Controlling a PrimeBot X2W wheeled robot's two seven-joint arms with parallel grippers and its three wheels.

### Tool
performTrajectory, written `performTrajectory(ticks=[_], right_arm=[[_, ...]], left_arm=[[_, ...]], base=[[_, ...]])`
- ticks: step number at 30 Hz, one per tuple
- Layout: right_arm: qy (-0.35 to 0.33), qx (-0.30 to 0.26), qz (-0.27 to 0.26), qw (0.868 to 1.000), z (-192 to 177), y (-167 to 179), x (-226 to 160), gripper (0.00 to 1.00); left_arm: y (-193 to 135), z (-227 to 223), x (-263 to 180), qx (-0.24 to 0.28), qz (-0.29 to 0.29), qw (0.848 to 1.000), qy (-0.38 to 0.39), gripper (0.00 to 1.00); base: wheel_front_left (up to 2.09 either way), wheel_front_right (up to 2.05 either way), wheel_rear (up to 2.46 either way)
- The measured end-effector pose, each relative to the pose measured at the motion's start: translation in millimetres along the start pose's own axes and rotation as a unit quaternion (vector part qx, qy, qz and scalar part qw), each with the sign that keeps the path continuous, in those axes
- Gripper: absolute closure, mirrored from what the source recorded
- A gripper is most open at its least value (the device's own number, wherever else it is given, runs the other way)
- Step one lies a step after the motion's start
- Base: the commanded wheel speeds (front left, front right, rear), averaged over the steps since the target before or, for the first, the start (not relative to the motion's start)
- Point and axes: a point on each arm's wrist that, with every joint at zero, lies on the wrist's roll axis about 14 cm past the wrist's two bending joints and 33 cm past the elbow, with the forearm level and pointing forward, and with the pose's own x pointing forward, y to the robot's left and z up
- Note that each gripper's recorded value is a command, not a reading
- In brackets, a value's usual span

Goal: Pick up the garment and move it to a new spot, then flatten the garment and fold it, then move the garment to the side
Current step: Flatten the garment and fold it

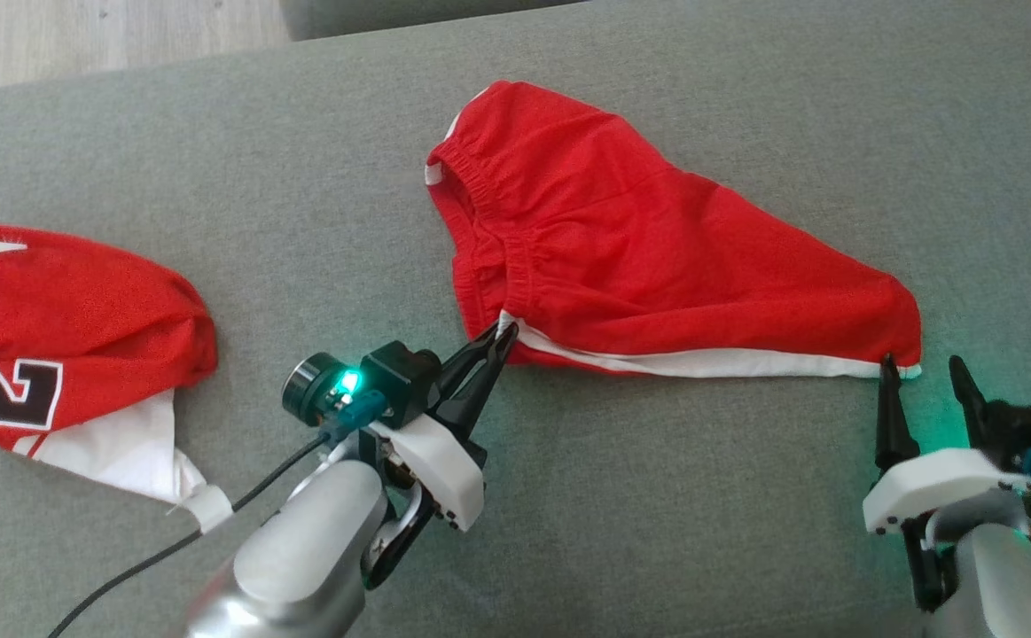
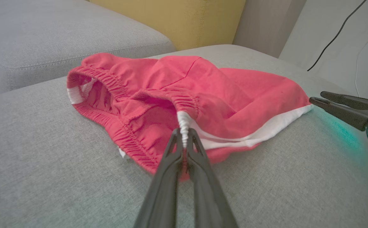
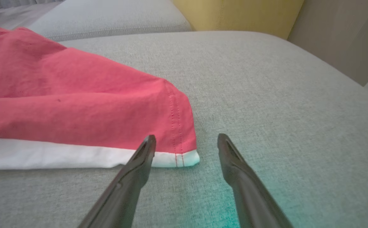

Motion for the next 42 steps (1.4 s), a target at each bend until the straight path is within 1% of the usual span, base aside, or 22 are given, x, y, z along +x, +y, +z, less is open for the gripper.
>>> performTrajectory(ticks=[7,15,16,17,18,19,20,22,28,30,32,37,39,42], right_arm=[[0.051,-0.014,-0.004,0.999,-17,-2,7,0.00],[0.060,-0.025,0.006,0.998,-18,4,12,0.00],[0.061,-0.026,0.008,0.998,-18,5,11,0.07],[0.062,-0.027,0.010,0.998,-19,6,11,0.27],[0.064,-0.027,0.012,0.998,-19,7,11,0.38],[0.066,-0.026,0.016,0.997,-19,10,12,0.61],[0.067,-0.025,0.019,0.997,-20,12,12,1.00],[0.069,-0.028,0.029,0.997,-20,18,12,1.00],[0.060,-0.022,0.031,0.997,-15,20,11,1.00],[0.051,-0.020,0.032,0.998,-10,20,9,1.00],[0.033,-0.006,0.036,0.999,0,24,9,1.00],[-0.038,0.017,0.053,0.998,45,36,11,1.00],[-0.068,0.025,0.067,0.995,67,44,10,1.00],[-0.119,0.023,0.090,0.989,109,59,9,1.00]], left_arm=[[2,1,-1,-0.002,0.005,1.000,-0.003,1.00],[0,1,0,-0.004,0.002,1.000,-0.003,1.00],[0,1,0,-0.003,0.002,1.000,-0.003,1.00],[0,1,0,-0.003,0.002,1.000,-0.003,1.00],[0,1,0,-0.002,0.001,1.000,-0.003,1.00],[0,1,0,-0.002,0.001,1.000,-0.003,1.00],[0,2,0,-0.002,0.001,1.000,-0.003,1.00],[0,2,0,0.000,0.004,1.000,-0.003,1.00],[1,6,-2,0.003,0.006,1.000,-0.010,1.00],[2,9,-4,0.005,0.009,1.000,-0.014,1.00],[4,15,-7,0.012,0.015,1.000,-0.022,1.00],[10,41,-13,0.011,0.022,0.998,-0.051,1.00],[15,58,-15,0.029,0.023,0.997,-0.061,1.00],[27,99,-19,0.068,0.031,0.993,-0.089,1.00]], base=[[0.00,0.00,0.00],[0.00,0.00,0.00],[0.00,0.00,0.00],[0.00,0.00,0.00],[0.00,0.00,0.00],[0.00,0.00,0.00],[0.00,0.00,0.00],[0.00,0.00,0.00],[0.00,0.00,0.00],[0.00,0.00,0.00],[0.00,0.00,0.00],[0.00,0.00,0.00],[0.00,0.00,0.00],[0.00,0.00,0.00]])
